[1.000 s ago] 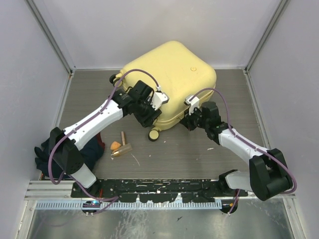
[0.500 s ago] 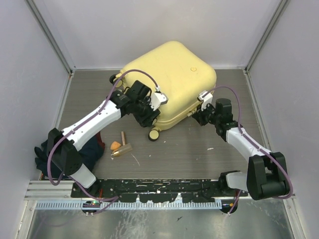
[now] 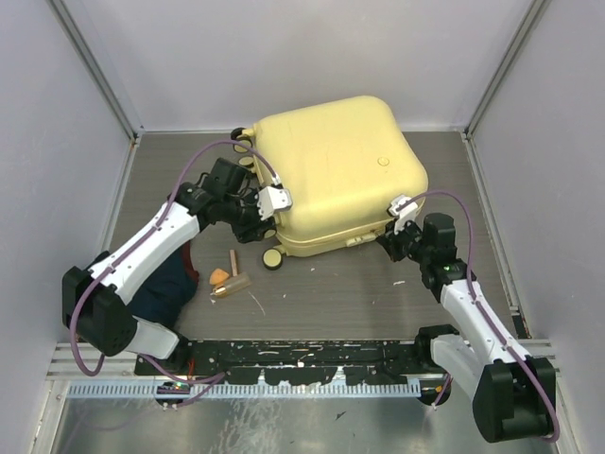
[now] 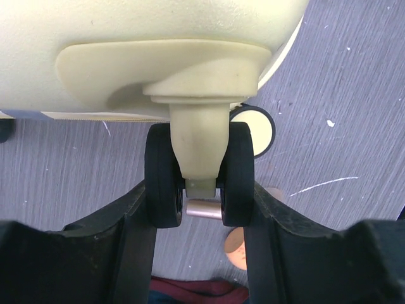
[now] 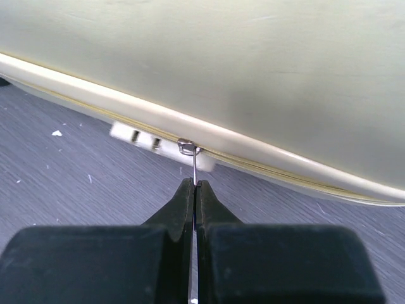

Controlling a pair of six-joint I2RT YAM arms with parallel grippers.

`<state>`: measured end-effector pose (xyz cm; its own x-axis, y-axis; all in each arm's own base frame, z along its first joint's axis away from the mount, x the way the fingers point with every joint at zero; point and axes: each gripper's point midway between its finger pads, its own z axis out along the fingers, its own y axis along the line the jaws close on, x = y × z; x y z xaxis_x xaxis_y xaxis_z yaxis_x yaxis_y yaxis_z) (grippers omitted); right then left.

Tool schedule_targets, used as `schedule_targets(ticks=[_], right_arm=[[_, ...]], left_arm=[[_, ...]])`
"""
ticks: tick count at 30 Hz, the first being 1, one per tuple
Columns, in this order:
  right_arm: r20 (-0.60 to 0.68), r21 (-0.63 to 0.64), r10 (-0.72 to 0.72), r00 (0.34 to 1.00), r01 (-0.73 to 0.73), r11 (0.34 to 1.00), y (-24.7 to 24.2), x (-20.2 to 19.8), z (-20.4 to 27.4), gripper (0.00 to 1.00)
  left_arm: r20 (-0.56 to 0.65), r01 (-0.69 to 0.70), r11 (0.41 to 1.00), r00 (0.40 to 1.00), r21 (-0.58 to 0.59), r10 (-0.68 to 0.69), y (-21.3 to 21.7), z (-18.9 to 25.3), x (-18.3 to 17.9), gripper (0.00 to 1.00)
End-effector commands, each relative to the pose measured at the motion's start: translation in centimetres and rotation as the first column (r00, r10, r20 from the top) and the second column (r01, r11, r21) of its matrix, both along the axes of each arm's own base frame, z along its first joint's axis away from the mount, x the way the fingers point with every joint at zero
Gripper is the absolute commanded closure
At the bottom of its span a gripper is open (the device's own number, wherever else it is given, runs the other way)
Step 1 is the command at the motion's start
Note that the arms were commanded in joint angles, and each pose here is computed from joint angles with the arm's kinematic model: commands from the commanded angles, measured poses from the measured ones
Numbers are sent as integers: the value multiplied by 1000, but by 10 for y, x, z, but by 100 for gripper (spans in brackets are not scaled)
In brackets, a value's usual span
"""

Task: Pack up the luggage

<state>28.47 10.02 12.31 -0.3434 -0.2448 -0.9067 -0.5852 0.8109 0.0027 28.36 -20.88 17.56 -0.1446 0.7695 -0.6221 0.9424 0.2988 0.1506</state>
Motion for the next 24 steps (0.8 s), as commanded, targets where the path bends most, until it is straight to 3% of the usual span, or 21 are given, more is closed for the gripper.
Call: schedule_targets(ticks=[1, 14, 24], right_arm=[[84, -69, -152, 985, 158, 985, -34, 17, 16, 100], [153, -132, -164, 974, 185, 974, -106, 31, 53, 99], [134, -160, -95, 986, 116, 980, -158, 46, 55, 100]], left_arm=[[-70, 3, 993, 998, 121, 6, 42, -19, -16, 100], [-26, -8, 989, 1000, 146, 12, 81, -21, 10, 100], [-34, 10, 987, 999, 160, -4, 97, -27, 16, 100]])
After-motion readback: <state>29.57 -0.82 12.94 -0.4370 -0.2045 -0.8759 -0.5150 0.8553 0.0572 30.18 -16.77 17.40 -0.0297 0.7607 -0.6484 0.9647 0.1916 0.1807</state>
